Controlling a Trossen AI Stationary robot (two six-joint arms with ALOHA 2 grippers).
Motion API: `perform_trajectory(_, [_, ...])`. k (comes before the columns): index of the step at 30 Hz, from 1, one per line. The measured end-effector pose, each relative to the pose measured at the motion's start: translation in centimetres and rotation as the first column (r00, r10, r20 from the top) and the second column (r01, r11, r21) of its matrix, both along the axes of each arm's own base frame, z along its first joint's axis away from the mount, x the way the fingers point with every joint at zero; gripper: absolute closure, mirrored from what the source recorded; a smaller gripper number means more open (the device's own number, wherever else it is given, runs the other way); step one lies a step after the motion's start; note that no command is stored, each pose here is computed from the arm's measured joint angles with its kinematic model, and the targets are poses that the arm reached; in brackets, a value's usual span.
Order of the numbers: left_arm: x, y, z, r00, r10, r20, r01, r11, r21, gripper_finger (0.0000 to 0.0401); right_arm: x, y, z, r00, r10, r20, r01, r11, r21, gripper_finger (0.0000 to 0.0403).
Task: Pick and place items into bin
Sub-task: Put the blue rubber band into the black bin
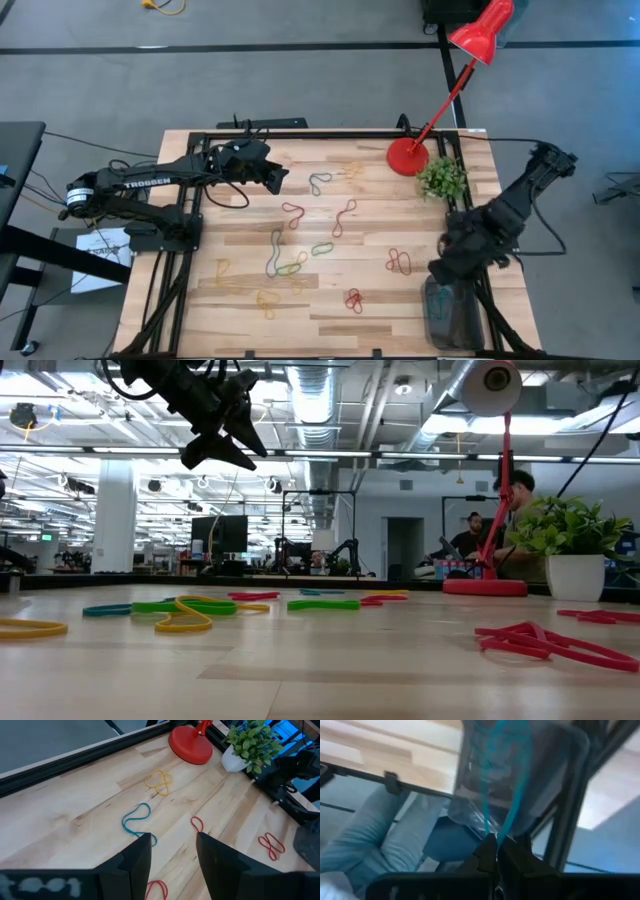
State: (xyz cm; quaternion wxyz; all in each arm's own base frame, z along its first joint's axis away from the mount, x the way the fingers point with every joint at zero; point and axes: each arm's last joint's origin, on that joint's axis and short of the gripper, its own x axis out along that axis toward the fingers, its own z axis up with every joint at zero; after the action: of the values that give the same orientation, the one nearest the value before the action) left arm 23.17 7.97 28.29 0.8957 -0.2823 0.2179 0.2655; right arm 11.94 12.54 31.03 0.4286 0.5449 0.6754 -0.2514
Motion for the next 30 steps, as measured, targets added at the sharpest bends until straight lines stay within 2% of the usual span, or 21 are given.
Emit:
perform_trajectory(3, [0.0, 0.0, 0.0, 1.0, -0.001, 0.0, 0.001, 1.0, 0.002, 0.0255, -0.7, 1.0, -0.3, 0.999, 0.034, -0.018, -0.034, 0.999, -0.028, 0.0401])
perform_trajectory(7, [0.0, 0.0, 0.0, 1.0, -0.001, -0.001, 0.001, 1.0, 0.002, 0.0255, -0.7, 2.0, -1.3, 0.996, 0.094, 0.009, -0.092, 0.985, -0.143, 0.0399])
perform_trajectory(14, [0.0, 0.0, 0.0, 1.0, -0.003, -0.002, 0.003, 1.0, 0.005, 0.0255, 0.0, 4.0, -3.7, 0.984, 0.147, -0.106, -0.17, 0.95, -0.262, 0.0401])
perform_trajectory(18, [0.0, 0.0, 0.0, 1.0, -0.003, -0.002, 0.003, 1.0, 0.005, 0.0255, 0.7, 4.9, -5.2, 0.976, 0.107, -0.19, -0.165, 0.932, -0.321, 0.0391])
perform_trajectory(22, [0.0, 0.0, 0.0, 1.0, -0.003, -0.002, 0.003, 1.0, 0.005, 0.0255, 1.3, 5.4, -6.5, 0.965, 0.056, -0.257, -0.154, 0.913, -0.379, 0.0365])
perform_trajectory(27, [0.0, 0.0, 0.0, 1.0, -0.003, -0.002, 0.003, 1.0, 0.004, 0.0255, 2.2, 5.6, -7.4, 0.954, 0.006, -0.299, -0.129, 0.91, -0.394, 0.0329])
perform_trajectory(30, [0.0, 0.0, 0.0, 1.0, -0.012, 0.001, 0.012, 1.0, -0.003, 0.0255, 2.9, 5.5, -7.5, 0.955, 0.002, -0.296, -0.115, 0.924, -0.365, 0.0313])
